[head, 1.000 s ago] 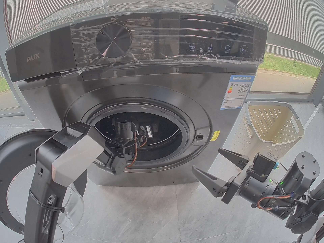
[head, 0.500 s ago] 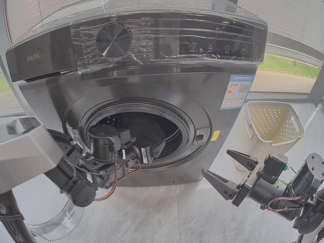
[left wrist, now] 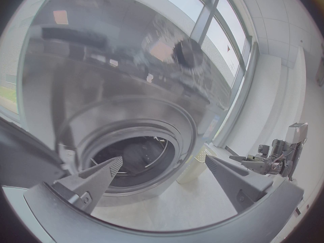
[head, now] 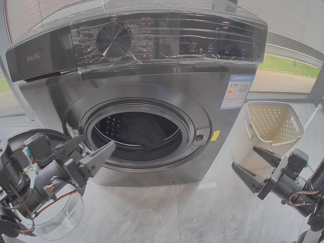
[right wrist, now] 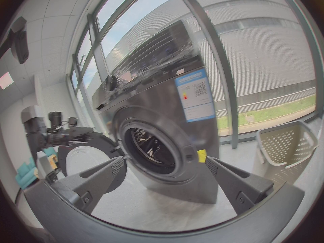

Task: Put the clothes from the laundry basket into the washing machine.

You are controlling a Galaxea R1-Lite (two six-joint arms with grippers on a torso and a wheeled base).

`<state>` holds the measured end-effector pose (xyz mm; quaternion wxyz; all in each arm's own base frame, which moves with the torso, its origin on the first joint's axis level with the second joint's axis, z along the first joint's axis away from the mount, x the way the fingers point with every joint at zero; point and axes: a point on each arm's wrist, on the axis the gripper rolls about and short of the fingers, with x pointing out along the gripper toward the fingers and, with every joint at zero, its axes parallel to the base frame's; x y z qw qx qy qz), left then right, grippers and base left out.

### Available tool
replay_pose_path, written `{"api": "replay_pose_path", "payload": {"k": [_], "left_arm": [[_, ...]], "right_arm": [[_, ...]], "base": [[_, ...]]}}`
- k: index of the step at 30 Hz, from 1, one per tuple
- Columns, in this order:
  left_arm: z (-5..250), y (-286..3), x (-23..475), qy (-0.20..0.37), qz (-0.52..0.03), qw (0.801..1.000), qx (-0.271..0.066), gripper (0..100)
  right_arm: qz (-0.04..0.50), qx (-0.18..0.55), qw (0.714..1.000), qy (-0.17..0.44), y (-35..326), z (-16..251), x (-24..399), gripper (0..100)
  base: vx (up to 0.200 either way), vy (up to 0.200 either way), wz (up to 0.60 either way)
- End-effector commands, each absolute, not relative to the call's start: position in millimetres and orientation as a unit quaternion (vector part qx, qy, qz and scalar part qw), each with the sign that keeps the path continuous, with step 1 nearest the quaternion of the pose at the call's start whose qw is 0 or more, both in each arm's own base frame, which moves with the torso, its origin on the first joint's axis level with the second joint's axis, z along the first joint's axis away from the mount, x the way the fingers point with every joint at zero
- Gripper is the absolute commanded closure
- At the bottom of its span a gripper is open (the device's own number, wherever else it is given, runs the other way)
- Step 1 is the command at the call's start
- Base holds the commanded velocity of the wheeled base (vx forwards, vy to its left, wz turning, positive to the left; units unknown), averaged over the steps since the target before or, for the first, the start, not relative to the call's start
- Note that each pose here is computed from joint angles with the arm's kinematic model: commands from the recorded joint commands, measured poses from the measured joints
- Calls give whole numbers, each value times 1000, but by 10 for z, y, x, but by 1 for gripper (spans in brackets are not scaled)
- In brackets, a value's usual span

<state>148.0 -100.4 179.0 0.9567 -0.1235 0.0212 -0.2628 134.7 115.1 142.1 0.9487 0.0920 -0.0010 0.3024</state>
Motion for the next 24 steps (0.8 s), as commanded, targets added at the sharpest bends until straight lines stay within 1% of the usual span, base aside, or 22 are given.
{"api": "replay_pose_path", "payload": {"k": [1, 4, 7, 8, 10, 12, 14, 15, 16, 17, 19, 20, 21, 22, 24], "left_arm": [[1718, -331, 656, -36, -175, 975, -135, 0], [1596, -195, 514, -18, -120, 987, -107, 0], [1487, -94, 410, -17, -65, 994, -90, 0], [1476, -78, 385, -24, -57, 994, -89, 0], [1453, -46, 339, -37, -36, 995, -81, 0], [1424, -17, 288, -50, -11, 996, -77, 0], [1364, 7, 225, -60, 11, 995, -73, 0], [1360, 8, 221, -61, 12, 995, -73, 0], [1328, 20, 173, -66, 25, 995, -68, 0], [1312, 24, 151, -66, 29, 995, -67, 0], [1279, 30, 91, -73, 31, 994, -72, 0], [1278, 30, 87, -73, 31, 994, -72, 0], [1229, 32, 52, -65, 30, 995, -70, 0], [1229, 32, 52, -65, 30, 995, -70, 0], [1129, 37, -6, -45, 43, 996, -62, 0]], "right_arm": [[150, 76, 982, -84, 495, 1617, 1248, 0], [115, 77, 984, -108, 377, 1680, 1186, 0], [95, 64, 987, -116, 287, 1709, 1045, 0], [93, 50, 988, -113, 262, 1702, 973, 0], [80, 21, 993, -84, 202, 1632, 852, 0], [58, 10, 996, -69, 136, 1580, 733, 0], [50, 10, 997, -62, 88, 1522, 564, 0], [49, 9, 997, -61, 85, 1516, 552, 0], [42, 12, 998, -41, 52, 1418, 416, 0], [39, 14, 999, -35, 39, 1376, 353, 0], [44, 16, 998, -38, 14, 1280, 187, 0], [45, 15, 998, -38, 13, 1272, 176, 0], [49, 12, 998, -34, 1, 1172, 60, 0], [49, 12, 998, -34, 1, 1172, 60, 0], [41, 5, 999, -28, -15, 939, -144, 0]], "base": [[0, 0, 0], [0, 0, 0], [0, 0, 0], [0, 0, 0], [0, 0, 0], [0, 0, 0], [0, 0, 0], [0, 0, 0], [0, 0, 0], [0, 0, 0], [0, 0, 0], [0, 0, 0], [0, 0, 0], [0, 0, 0], [0, 0, 0]]}}
